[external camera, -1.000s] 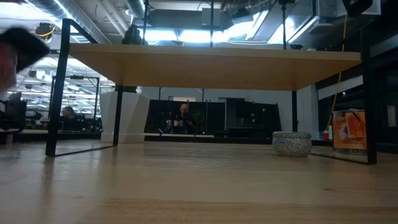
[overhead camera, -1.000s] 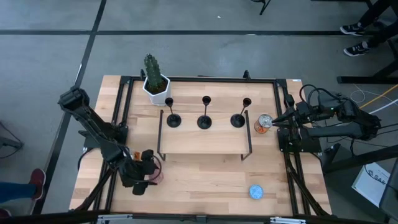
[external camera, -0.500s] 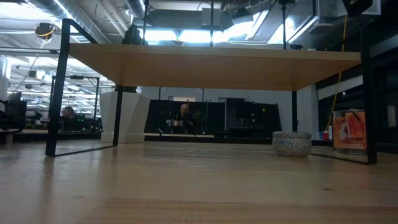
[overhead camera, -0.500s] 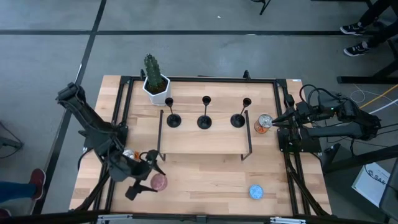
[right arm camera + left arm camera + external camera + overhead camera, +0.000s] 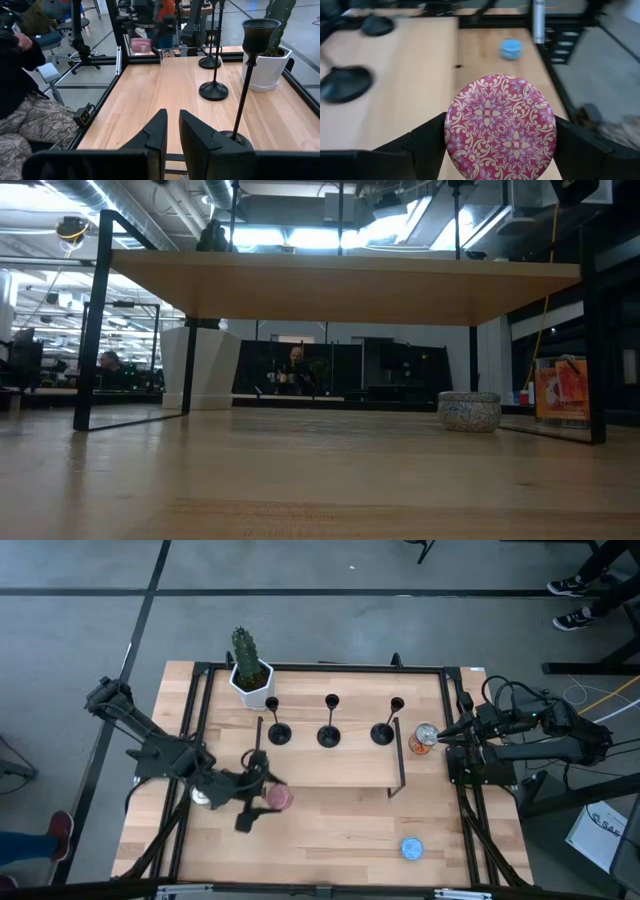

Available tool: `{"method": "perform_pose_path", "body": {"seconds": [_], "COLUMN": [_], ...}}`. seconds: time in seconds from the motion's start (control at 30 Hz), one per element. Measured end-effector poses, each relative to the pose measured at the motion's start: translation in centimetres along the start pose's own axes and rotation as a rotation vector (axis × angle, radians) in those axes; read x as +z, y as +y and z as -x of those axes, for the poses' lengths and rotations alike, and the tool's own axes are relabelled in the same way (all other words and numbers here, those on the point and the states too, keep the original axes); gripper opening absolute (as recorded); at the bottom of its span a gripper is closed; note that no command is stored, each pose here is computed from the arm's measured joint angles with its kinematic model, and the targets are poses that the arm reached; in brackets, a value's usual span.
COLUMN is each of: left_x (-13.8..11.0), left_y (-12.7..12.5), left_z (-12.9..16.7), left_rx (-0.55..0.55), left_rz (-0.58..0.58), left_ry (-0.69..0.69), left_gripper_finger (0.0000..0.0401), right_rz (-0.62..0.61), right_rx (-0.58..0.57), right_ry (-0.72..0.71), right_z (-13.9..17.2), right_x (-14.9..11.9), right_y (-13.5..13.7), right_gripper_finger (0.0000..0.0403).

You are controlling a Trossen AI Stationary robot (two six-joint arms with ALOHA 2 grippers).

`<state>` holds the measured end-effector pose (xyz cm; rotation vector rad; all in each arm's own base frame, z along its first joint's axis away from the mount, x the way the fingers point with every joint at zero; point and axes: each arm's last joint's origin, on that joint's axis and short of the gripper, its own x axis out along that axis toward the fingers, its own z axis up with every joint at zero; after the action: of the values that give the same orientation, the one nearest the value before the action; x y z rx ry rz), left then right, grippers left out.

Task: Pick & Place candle stick holders
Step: Put the red scented candle on the shelf

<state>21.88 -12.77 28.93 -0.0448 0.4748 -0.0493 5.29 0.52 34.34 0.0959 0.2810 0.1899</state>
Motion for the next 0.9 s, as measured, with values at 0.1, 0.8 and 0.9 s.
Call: {"method": "perform_pose_path", "body": {"seconds": [0.1,0.8,0.9], "left_x": [0.0,-1.2,-1.3], "left_y": [1.3,5.5,5.8], "left_z": [-0.5,-1.2,-1.2], "left_rx": [0.067,0.353,0.365], "left_rz": [0.059,0.167,0.165], "left_ry": [0.026,0.166,0.186], "left_gripper_finger": [0.0293,0.0294,0.0294], "right_rz": [0.000,0.000,0.000], "right_rx": [0.000,-0.004,-0.004], "right_ry": [0.000,0.000,-0.001], "right_z": [0.0,0.0,0.0], "right_x": [0.0,0.0,0.0], "right_y": [0.0,0.0,0.0], "right_gripper_finger": [0.0053,0.0053,0.0053]}}
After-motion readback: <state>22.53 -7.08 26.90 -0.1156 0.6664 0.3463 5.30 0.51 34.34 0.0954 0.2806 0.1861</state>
